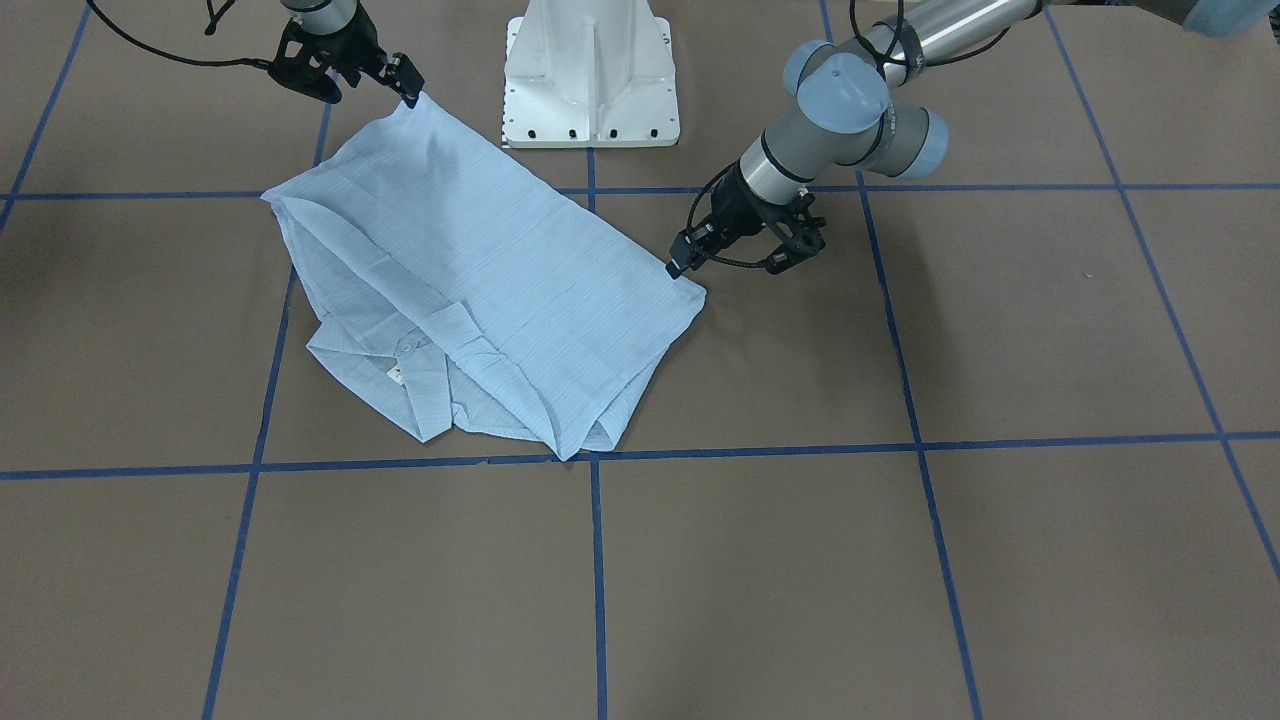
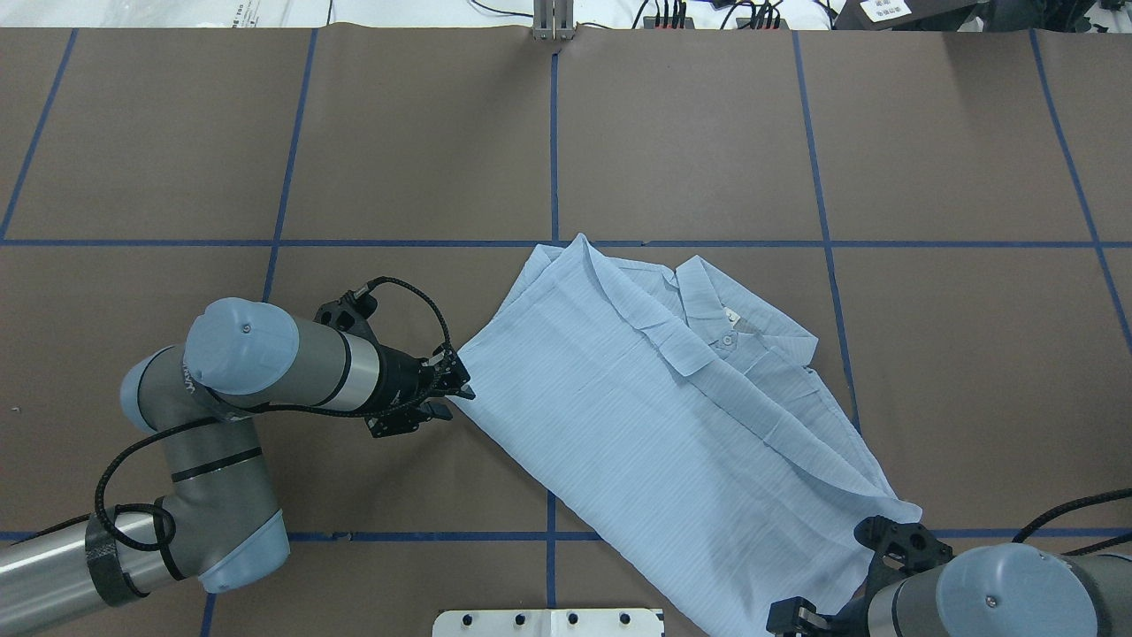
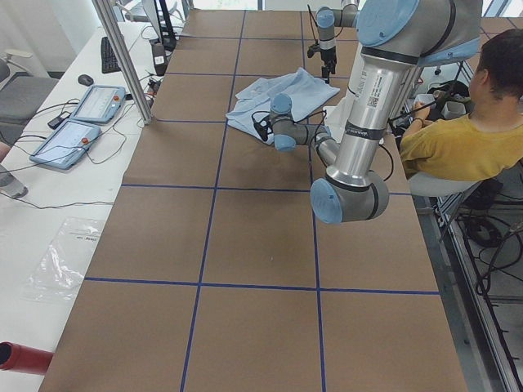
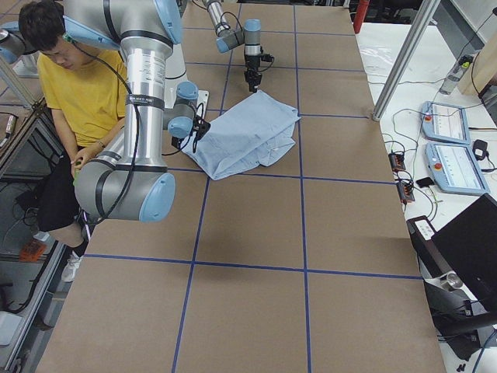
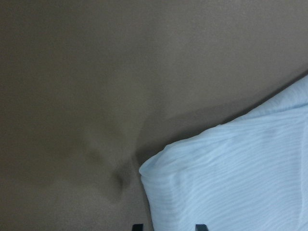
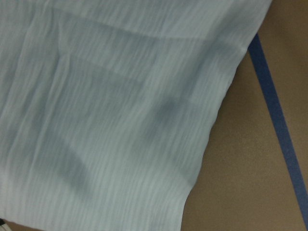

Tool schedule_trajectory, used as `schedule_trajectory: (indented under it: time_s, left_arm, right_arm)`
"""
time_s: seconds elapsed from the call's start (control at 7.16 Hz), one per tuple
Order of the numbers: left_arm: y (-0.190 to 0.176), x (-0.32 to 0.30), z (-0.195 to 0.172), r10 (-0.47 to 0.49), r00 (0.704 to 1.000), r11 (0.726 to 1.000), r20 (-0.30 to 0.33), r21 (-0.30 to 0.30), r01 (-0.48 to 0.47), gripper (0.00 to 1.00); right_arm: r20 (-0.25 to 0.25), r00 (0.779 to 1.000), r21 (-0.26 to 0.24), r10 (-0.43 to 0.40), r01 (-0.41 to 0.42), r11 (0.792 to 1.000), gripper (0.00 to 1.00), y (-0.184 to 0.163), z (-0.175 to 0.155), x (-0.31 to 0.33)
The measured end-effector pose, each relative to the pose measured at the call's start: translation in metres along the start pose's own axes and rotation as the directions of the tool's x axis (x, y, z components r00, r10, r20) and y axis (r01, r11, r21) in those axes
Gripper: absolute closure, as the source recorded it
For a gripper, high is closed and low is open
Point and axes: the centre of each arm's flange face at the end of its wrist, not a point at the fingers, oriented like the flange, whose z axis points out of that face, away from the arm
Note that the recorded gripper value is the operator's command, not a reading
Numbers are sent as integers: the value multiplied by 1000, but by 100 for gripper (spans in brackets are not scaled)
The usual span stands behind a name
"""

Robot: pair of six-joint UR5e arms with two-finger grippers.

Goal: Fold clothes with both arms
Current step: 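Pull the far shirt corner straight with the left gripper while right gripper holds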

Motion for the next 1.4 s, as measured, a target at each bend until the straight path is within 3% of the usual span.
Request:
schedule_trajectory:
  time_s: [0.14,0.28,0.42,0.84,1.12,1.4]
  left_arm:
    - [-3,0,4,2,1000,1000,-1,16,-2,62]
    - [-7,2,11,3,1000,999,0,34,-3,92]
    - [-9,4,16,2,1000,999,1,44,-2,100]
    - [-30,14,-1,-7,1000,997,-28,80,9,100]
    - [-65,31,-29,10,997,988,-80,156,2,100]
    - [-96,79,-28,117,983,960,-139,270,-77,100]
  right_arm:
    - [1,1000,5,1,-1,1000,0,-1,1,0]
    - [1,1000,7,1,-1,1000,0,-1,1,0]
    - [1,1000,8,1,-1,1000,0,-1,1,0]
    - [4,1000,35,7,-8,999,0,-8,6,0]
    - [22,1000,55,22,-23,998,0,-18,2,-4]
    - [57,998,72,40,-44,996,0,-29,-8,-13]
